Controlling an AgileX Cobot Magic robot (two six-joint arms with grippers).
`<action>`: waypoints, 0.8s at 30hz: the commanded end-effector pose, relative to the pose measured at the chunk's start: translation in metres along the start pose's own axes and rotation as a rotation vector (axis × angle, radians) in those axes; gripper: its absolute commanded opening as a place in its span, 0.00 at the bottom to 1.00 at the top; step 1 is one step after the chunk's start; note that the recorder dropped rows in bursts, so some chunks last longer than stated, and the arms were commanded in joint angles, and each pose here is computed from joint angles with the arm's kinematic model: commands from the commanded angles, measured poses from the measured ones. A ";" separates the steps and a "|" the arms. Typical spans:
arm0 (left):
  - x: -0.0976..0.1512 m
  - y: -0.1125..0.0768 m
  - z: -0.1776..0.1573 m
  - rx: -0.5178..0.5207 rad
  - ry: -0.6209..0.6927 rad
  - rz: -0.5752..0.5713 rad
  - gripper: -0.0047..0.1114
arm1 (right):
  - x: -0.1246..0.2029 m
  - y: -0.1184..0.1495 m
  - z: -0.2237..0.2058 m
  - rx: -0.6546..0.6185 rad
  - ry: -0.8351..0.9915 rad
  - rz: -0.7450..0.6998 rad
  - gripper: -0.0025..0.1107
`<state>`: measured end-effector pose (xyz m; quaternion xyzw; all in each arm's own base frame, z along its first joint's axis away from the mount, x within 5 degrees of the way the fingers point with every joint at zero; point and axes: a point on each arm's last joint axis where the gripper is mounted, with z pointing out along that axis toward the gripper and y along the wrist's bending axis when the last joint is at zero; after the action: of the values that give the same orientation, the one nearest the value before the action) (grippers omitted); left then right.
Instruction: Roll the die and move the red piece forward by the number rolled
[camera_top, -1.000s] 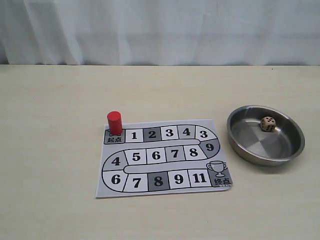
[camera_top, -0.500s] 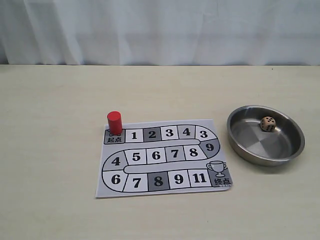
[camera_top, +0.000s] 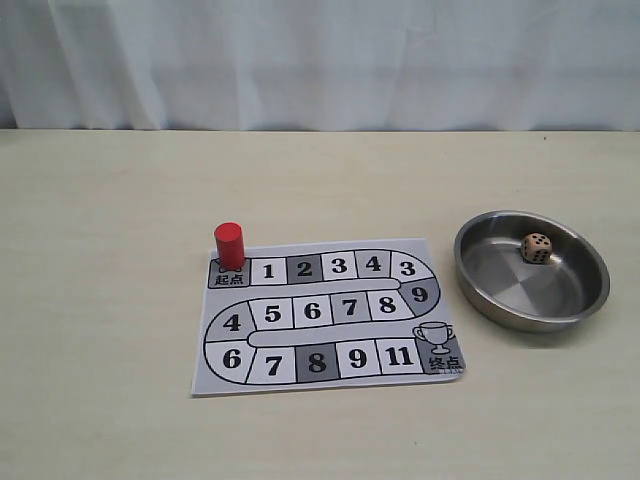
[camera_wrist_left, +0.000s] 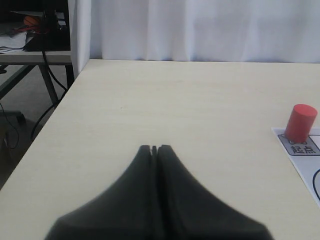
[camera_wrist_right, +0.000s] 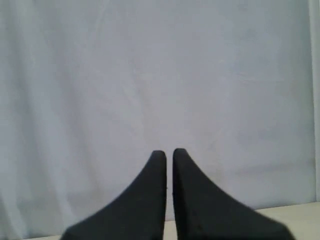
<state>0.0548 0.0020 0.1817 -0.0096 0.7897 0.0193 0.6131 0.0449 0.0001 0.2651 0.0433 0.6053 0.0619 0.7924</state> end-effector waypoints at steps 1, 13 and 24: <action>-0.003 0.000 -0.001 0.008 -0.017 0.000 0.04 | -0.034 0.007 -0.004 -0.022 0.014 0.006 0.06; -0.003 0.000 -0.001 0.008 -0.017 0.000 0.04 | -0.083 0.013 0.057 0.029 0.408 -0.149 0.06; -0.003 0.000 -0.001 0.008 -0.017 0.000 0.04 | -0.048 0.007 0.142 0.053 0.695 -0.178 0.08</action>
<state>0.0548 0.0020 0.1817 -0.0096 0.7897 0.0193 0.6131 0.1500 0.0005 0.3559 -0.0082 0.8238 -0.0073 0.5668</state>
